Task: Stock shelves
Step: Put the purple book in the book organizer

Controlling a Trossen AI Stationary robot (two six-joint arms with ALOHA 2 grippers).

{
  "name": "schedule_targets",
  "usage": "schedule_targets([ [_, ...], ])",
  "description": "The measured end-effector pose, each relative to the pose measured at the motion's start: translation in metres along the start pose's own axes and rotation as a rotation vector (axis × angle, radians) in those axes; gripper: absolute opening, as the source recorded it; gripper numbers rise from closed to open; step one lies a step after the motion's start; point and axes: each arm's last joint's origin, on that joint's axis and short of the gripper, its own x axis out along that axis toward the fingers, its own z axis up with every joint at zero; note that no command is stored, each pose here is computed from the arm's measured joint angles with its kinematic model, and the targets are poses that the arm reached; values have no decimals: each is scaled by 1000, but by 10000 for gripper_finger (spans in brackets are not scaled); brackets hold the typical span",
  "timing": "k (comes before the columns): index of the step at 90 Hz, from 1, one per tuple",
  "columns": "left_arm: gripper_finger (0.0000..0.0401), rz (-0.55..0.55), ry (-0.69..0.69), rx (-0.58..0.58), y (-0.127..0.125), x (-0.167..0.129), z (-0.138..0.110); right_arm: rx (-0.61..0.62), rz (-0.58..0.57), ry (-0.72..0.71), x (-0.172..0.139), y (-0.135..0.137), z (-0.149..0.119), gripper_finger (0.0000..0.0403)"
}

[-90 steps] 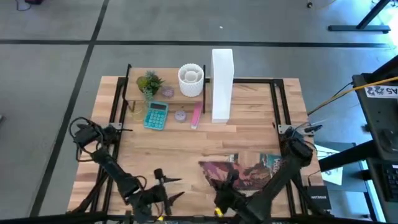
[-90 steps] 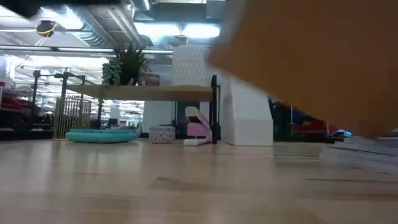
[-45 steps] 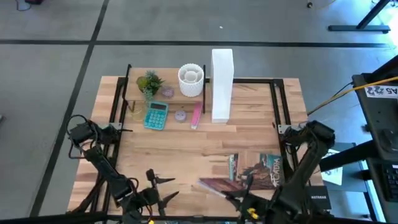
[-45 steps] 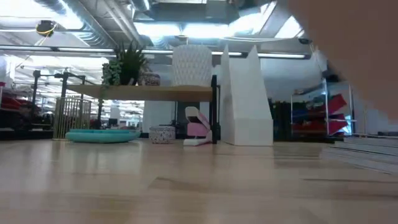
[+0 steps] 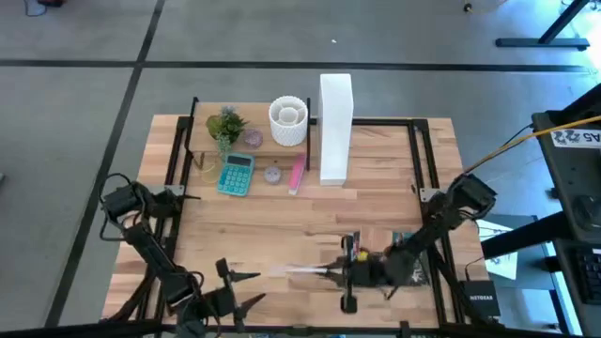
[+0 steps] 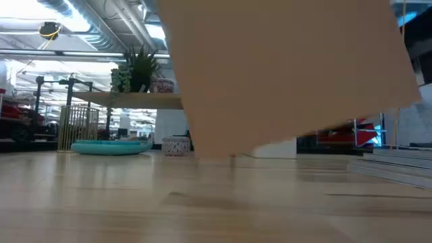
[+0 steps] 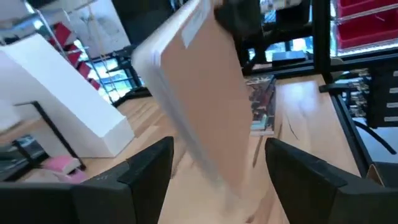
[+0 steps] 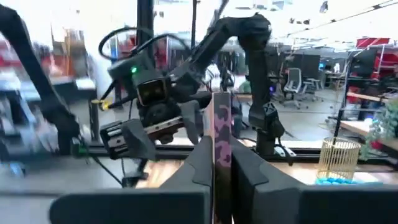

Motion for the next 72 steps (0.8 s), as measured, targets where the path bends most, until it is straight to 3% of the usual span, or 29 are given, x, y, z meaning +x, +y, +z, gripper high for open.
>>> schedule_targets([
  [30,237,12,10,-53,2,10,0,37,8,59,-11,-7,-26,2],
  [72,237,-196,97,-116,0,36,-3,64,81,274,-16,-5,-52,40],
])
